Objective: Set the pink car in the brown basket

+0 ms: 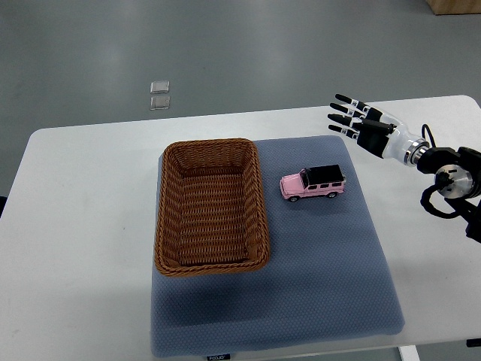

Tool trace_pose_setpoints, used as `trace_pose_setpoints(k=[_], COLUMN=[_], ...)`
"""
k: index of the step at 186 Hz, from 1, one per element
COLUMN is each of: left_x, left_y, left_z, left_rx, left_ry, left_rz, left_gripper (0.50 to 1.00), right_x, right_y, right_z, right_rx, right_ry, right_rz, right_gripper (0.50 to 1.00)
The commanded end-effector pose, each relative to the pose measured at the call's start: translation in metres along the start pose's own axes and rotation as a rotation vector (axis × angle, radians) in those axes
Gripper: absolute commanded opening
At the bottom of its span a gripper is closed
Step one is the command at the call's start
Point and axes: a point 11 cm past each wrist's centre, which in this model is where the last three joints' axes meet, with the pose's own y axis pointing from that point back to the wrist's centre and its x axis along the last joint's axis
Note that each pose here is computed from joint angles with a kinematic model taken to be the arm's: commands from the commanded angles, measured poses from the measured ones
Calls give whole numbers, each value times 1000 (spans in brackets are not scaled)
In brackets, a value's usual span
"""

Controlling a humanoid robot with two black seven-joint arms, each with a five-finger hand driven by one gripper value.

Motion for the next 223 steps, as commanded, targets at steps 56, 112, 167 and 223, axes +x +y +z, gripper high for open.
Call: trace_pose_setpoints(k=[56, 112, 167, 223], left_x=[2, 6, 6, 6], left_y=[0, 0, 0, 0], left_z=[1, 4, 4, 5], left_rx=[-1, -6, -5, -7], left_ry=[0, -4, -6, -5], left_rz=[5, 23, 25, 25], left_gripper=[1000, 1000, 1000, 1000], right_x=[2, -3, -6, -22], right_y=[1, 5, 3, -1], right_z=[-1, -5, -5, -17], right_rx=[10, 4, -24, -18], right_ry=[-8, 11, 148, 339], right_rz=[8, -75, -98, -205], right_gripper=[926, 924, 928, 924])
